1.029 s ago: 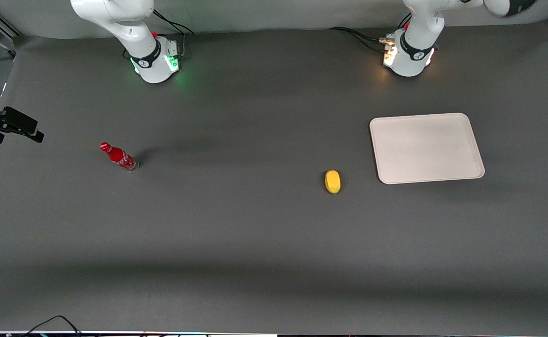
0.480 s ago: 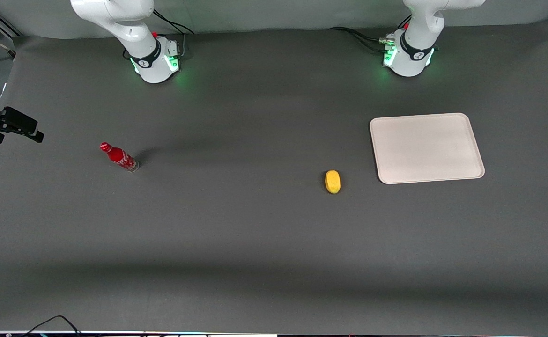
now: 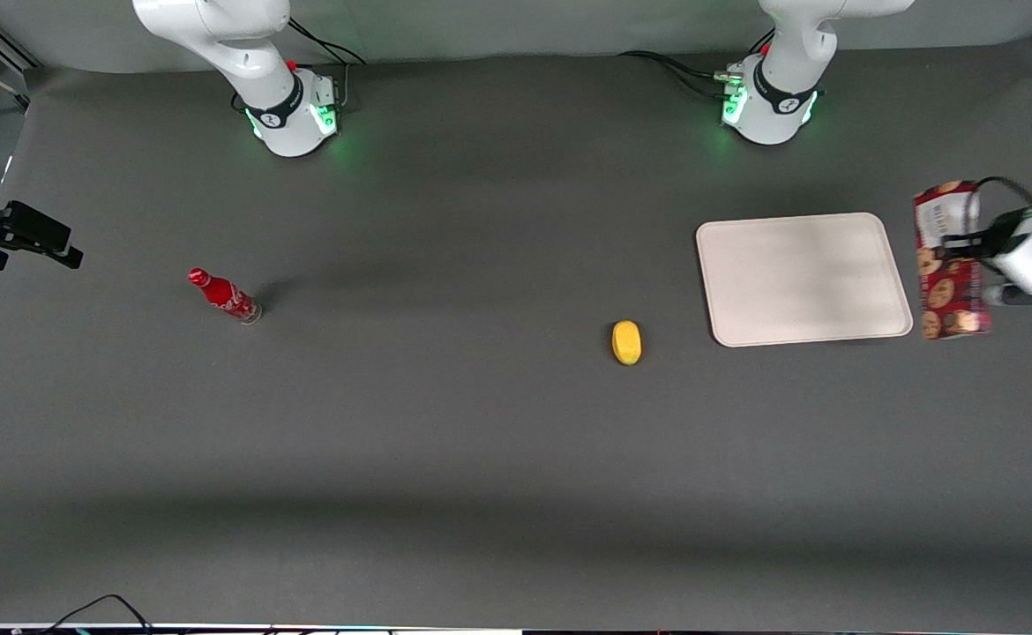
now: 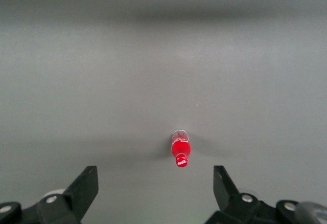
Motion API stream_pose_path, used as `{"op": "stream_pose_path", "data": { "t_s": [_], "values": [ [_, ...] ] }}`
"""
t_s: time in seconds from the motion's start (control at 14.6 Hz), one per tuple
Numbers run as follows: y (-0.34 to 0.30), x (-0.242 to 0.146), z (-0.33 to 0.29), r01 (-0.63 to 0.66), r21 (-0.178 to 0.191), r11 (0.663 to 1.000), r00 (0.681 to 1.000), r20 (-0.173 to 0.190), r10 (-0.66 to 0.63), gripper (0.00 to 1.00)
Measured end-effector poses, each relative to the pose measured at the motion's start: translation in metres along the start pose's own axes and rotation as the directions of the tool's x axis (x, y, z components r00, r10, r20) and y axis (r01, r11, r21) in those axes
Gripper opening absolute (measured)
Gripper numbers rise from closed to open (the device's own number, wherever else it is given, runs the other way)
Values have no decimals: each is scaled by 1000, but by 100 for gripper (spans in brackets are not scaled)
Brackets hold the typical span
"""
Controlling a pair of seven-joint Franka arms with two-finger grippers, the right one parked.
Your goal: Place red cookie box on tray
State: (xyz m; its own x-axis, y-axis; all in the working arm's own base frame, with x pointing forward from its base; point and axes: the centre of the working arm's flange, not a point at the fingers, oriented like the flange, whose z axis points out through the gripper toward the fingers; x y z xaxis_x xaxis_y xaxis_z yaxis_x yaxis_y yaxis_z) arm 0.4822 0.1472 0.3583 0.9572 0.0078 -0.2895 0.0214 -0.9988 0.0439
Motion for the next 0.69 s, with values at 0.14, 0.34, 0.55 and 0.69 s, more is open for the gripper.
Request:
{"op": "stream_pose_path", "data": {
  "t_s": [0.14, 0.34, 0.55, 0.69],
  "values": [
    [-9, -9, 43, 27, -5, 1000, 1000, -6, -27, 15],
    [-25, -20, 85, 67, 0, 998, 996, -55, -67, 15],
    [-29, -24, 111, 80, 9, 997, 995, -65, -80, 15],
    [-29, -23, 117, 81, 14, 997, 995, -68, -79, 15]
  ]
}}
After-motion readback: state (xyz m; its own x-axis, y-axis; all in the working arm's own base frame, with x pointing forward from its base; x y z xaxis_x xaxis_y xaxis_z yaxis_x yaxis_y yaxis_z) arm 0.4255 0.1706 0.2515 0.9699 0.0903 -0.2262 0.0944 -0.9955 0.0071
